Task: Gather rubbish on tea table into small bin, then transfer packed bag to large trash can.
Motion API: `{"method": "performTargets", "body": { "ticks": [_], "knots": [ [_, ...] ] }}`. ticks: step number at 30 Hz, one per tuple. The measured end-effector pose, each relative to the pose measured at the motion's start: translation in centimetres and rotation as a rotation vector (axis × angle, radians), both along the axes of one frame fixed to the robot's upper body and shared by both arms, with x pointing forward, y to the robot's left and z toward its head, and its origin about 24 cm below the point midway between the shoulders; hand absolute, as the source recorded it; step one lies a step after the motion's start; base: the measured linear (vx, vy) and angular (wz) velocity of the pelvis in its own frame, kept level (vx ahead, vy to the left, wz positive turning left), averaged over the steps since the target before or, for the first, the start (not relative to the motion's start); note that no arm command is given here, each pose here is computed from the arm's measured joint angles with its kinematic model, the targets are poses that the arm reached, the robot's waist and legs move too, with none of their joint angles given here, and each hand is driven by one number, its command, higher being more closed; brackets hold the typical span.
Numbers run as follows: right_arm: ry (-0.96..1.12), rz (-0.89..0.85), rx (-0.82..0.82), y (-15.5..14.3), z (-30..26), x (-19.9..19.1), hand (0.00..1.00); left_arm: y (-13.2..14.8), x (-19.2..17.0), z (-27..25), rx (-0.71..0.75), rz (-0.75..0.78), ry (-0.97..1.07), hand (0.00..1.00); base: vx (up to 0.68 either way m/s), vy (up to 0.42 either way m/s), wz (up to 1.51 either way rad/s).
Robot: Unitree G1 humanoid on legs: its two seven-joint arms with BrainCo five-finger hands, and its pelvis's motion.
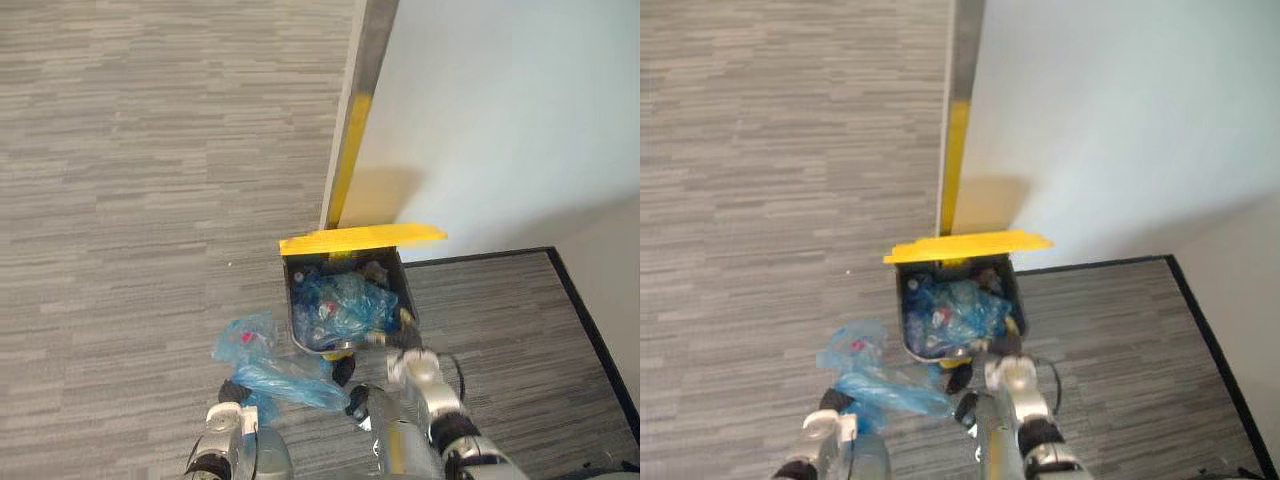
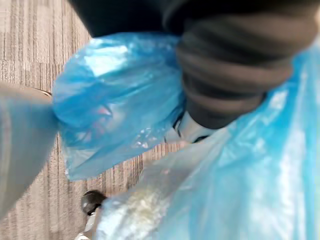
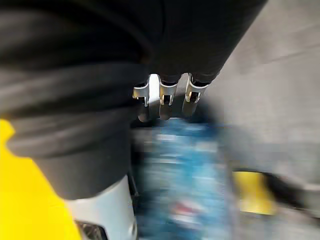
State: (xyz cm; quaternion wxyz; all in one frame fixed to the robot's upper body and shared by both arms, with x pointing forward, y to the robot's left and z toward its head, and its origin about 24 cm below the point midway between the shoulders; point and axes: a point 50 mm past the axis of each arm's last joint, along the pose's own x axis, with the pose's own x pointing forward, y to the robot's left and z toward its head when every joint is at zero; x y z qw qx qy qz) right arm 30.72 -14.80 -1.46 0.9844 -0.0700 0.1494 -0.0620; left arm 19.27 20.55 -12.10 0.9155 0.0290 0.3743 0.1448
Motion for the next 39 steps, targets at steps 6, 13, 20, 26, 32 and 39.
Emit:
{"method": "performTargets", "body": {
  "ticks": [6,13,20,26,32,39],
  "knots": [
    [-0.207,-0.026,-0.047,-1.7,6.5,4.2,0.0,1.7,1.5,1.2,0.046,0.027,-0.056,1.0,-0.04,-0.125,0.13],
    [-0.425,-0.059,-0.073,-3.4,14.6,7.7,0.0,1.8,3.1,2.5,0.089,-0.041,-0.129,1.0,-0.03,-0.052,-0.01],
    [-0.469,-0.085,-0.058,-4.3,17.8,9.2,0.0,1.9,4.0,3.5,0.116,-0.069,-0.183,1.0,-0.04,-0.051,0.3],
    [-0.494,-0.092,-0.045,-4.3,20.1,10.2,0.0,1.8,5.1,4.8,0.108,-0.081,-0.258,1.0,-0.08,-0.003,-0.04],
    [-0.466,-0.107,-0.051,-4.5,20.4,10.7,0.0,0.6,7.2,7.6,0.091,-0.142,-0.407,1.0,-0.05,-0.088,0.14],
    [-0.427,-0.111,-0.102,-5.1,20.0,10.7,0.0,-3.6,10.7,16.5,0.004,-0.295,-0.826,1.0,-0.03,0.071,0.02]
  ]
}}
